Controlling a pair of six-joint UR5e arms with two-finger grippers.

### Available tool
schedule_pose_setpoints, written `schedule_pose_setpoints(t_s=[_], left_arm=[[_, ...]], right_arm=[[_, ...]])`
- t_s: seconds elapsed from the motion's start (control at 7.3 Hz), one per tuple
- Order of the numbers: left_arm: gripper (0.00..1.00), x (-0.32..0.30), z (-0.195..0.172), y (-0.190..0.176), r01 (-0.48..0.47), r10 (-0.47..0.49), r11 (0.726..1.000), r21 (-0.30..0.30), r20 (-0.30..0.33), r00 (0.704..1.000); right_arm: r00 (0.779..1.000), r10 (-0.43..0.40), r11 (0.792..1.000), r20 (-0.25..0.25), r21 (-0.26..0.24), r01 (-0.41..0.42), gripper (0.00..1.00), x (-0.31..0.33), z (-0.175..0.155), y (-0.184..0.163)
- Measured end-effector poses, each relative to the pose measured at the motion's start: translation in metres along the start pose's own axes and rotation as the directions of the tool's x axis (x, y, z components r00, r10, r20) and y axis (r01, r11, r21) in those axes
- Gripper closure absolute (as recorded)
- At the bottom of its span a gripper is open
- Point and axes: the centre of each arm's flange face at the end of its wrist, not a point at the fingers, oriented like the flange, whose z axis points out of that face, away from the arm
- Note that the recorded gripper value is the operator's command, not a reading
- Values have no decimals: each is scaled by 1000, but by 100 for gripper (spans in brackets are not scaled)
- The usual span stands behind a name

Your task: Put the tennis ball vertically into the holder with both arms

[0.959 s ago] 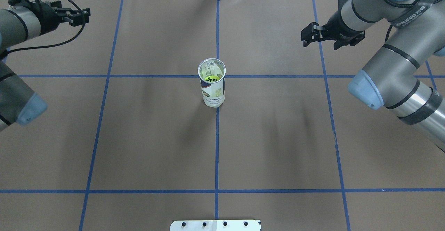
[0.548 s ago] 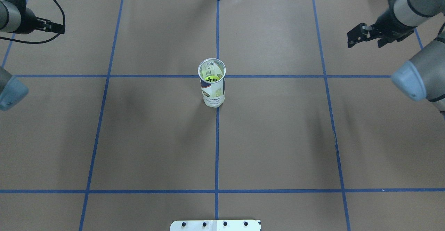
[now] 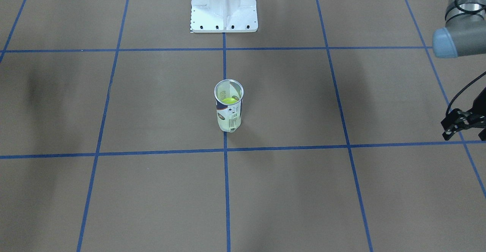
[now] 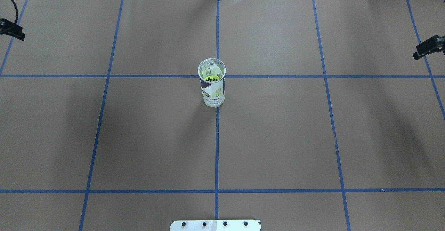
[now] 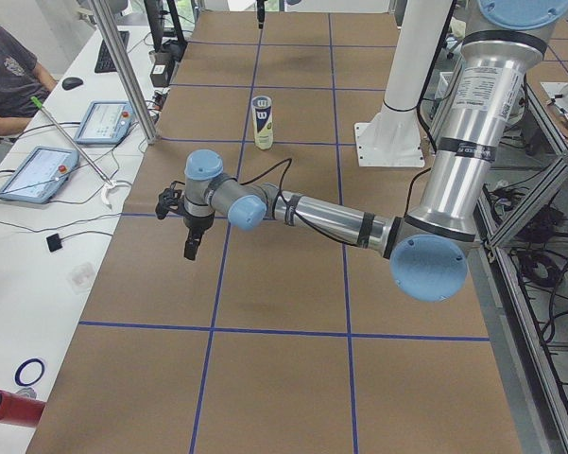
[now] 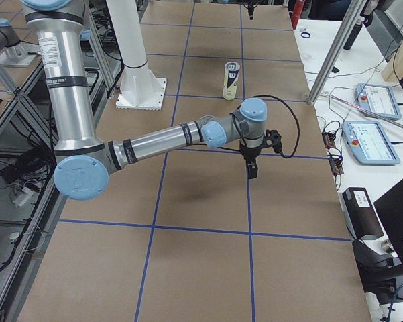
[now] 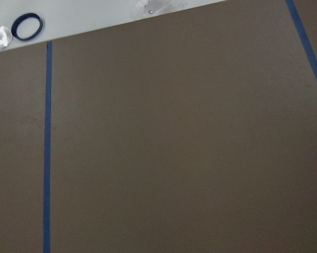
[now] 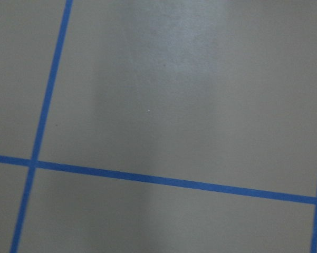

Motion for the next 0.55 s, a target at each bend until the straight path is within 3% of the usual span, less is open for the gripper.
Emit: schedule_pose_setpoints(t_s=[0.27, 0.55], left_arm=[[1, -54, -15, 23, 82, -87, 995, -61, -78, 993], [1, -99, -16, 40, 126, -133, 987, -97, -70, 989]], right_arm=[[1000, -3, 1000, 3, -25, 3, 1, 47, 7, 6], [1000, 17, 999, 7, -41, -17, 1, 67, 12, 8]])
